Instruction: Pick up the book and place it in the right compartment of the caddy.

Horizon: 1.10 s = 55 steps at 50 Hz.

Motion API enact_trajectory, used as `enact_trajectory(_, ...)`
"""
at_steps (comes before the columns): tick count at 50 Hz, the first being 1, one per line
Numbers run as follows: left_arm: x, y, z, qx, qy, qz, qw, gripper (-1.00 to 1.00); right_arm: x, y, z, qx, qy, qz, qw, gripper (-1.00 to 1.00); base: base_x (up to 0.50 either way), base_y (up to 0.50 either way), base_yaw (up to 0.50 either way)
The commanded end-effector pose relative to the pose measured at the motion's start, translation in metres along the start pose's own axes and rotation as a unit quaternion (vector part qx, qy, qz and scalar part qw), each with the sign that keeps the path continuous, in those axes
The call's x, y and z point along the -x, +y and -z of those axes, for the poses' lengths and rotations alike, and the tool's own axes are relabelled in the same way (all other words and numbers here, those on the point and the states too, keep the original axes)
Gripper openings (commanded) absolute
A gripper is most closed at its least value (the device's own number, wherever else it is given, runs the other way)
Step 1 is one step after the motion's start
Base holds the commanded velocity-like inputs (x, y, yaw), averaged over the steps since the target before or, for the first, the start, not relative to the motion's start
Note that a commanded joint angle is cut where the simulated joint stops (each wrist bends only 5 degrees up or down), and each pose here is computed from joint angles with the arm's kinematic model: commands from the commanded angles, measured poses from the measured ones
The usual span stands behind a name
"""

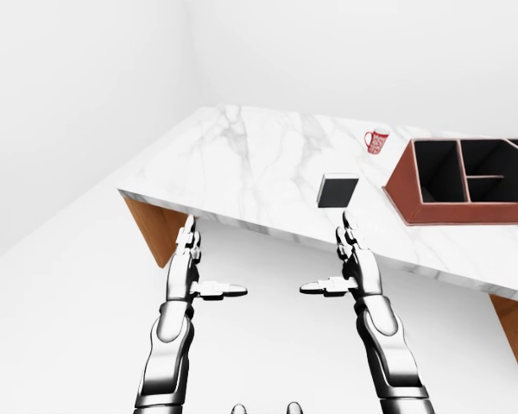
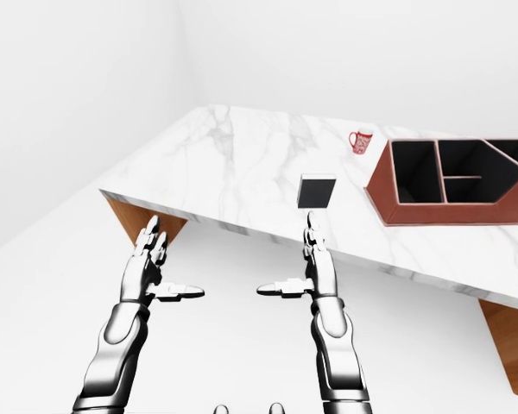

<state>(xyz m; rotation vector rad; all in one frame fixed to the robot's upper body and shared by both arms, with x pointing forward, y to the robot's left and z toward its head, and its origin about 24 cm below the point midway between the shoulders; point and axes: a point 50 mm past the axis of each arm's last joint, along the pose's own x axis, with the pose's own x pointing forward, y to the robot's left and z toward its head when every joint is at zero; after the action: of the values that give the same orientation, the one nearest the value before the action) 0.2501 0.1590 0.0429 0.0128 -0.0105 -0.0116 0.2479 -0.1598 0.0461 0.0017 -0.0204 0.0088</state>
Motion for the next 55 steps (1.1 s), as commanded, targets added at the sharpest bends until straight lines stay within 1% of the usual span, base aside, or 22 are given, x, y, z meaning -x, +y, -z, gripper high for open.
enact_trajectory(1, 0.000, 0.000, -0.001, 0.000, 0.000, 0.000, 1.000, 1.00, 0.000, 0.000, 0.000, -0.001, 0.002, 0.000, 1.000, 1.00, 0.00, 0.00, 0.34)
enact_trajectory(4, 0.000, 0.000, -0.001, 0.000, 0.000, 0.000, 1.000, 1.00, -0.001, -0.001, 0.002, -0.001, 0.007, 0.004, 1.000, 1.00, 0.00, 0.00, 0.32)
enact_trajectory(5, 0.000, 0.000, -0.001, 0.000, 0.000, 0.000, 1.000, 1.00, -0.001, 0.000, 0.009, -0.001, 0.008, 0.003, 1.000, 1.00, -0.06, 0.16, 0.00)
enact_trajectory(6, 0.000, 0.000, -0.001, 0.000, 0.000, 0.000, 1.000, 1.00, -0.001, 0.000, 0.009, -0.001, 0.007, 0.003, 1.000, 1.00, -0.06, 0.16, 0.00)
enact_trajectory(8, 0.000, 0.000, -0.001, 0.000, 0.000, 0.000, 1.000, 1.00, 0.001, 0.000, -0.001, -0.013, 0.000, -0.006, 1.000, 1.00, -0.02, 0.05, 0.00)
enact_trajectory(10, 0.000, 0.000, -0.001, 0.000, 0.000, 0.000, 1.000, 1.00, 0.000, 0.001, 0.000, -0.008, 0.000, -0.006, 1.000, 1.00, 0.00, 0.00, 0.00)
enact_trajectory(20, -0.001, 0.000, 0.002, 0.001, 0.001, -0.001, 1.000, 1.00, -0.001, 0.000, 0.000, -0.020, 0.008, -0.001, 1.000, 1.00, 0.00, 0.00, 0.00)
enact_trajectory(22, -0.001, 0.000, 0.002, 0.001, 0.001, -0.001, 1.000, 1.00, -0.001, 0.000, 0.000, -0.019, 0.008, -0.002, 1.000, 1.00, 0.12, -0.30, 0.00)
enact_trajectory(23, -0.001, 0.000, 0.001, 0.001, 0.001, -0.001, 1.000, 1.00, -0.001, 0.000, 0.012, -0.019, 0.008, -0.002, 1.000, 1.00, 0.16, -0.39, 0.00)
enact_trajectory(24, -0.001, 0.000, 0.001, 0.001, 0.000, -0.001, 1.000, 1.00, -0.001, 0.000, 0.002, -0.019, 0.008, -0.001, 1.000, 1.00, 0.16, -0.39, 0.00)
enact_trajectory(25, 0.000, 0.000, 0.000, 0.001, 0.000, -0.002, 1.000, 1.00, -0.001, 0.000, 0.000, -0.020, 0.008, -0.001, 1.000, 1.00, 0.16, -0.39, 0.00)
enact_trajectory(55, 0.000, 0.000, 0.002, -0.001, 0.000, 0.001, 1.000, 1.00, -0.001, 0.000, 0.001, -0.017, 0.009, -0.001, 1.000, 1.00, 0.16, -0.39, 0.00)
